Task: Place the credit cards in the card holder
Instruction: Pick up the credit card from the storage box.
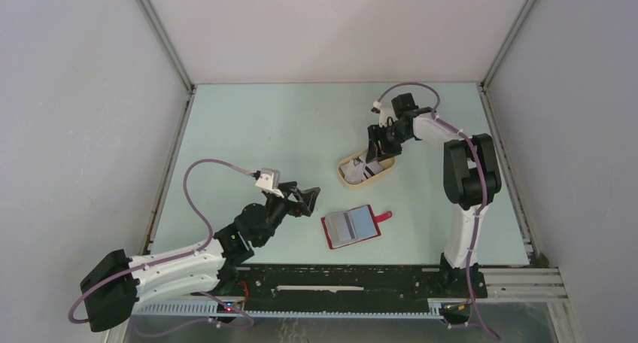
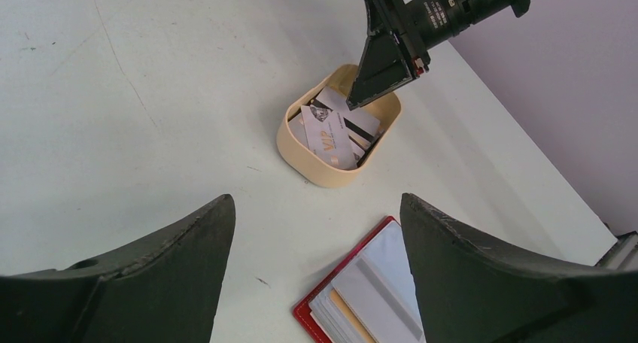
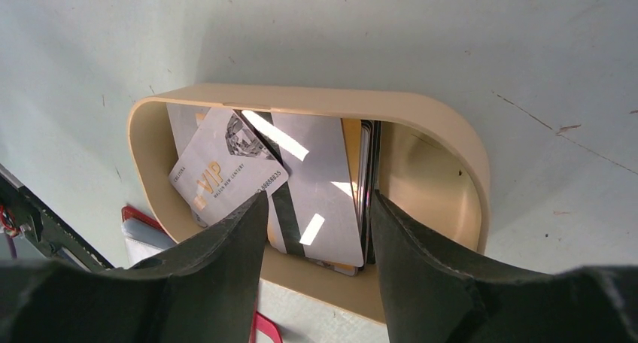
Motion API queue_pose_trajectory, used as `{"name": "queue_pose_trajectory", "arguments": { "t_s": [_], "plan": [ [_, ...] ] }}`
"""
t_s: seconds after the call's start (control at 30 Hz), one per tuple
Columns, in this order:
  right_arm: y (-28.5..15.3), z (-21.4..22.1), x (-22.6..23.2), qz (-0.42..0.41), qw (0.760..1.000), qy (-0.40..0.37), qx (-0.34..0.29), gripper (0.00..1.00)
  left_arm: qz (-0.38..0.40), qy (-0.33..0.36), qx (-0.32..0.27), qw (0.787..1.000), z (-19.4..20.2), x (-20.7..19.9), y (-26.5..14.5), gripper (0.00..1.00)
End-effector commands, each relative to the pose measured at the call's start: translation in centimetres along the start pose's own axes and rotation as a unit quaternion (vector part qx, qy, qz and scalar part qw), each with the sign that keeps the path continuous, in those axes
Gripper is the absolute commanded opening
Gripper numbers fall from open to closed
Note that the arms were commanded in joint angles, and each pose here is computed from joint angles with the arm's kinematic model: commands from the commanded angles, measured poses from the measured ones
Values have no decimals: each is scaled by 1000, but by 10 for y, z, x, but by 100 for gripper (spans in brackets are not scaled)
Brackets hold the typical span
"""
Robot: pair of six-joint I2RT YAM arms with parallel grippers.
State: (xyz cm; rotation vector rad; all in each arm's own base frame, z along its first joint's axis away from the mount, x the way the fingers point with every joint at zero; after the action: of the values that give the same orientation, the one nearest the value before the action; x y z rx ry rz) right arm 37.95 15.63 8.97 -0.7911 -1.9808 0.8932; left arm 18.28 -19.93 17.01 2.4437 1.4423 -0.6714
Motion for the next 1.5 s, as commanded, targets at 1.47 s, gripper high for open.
{"name": "queue_pose_trajectory", "arguments": {
  "t_s": [1.47],
  "plan": [
    [0,1,-23,25,999,-39,20,26,-10,-16,-20,1000,-4,4,0,86]
  ]
}}
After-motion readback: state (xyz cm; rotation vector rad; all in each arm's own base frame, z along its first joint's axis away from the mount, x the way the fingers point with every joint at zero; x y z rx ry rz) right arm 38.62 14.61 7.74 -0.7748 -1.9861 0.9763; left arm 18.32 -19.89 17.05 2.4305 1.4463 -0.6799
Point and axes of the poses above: each gripper's point midway between its finger pads, its own y axis out along the fingers, its own x axis along the line the jaws close on, z = x × y, the point moved 5 cm from there along -y, back along the fingers, and after that the axes turned 5 degrees about -y, right-handed, at the moved point
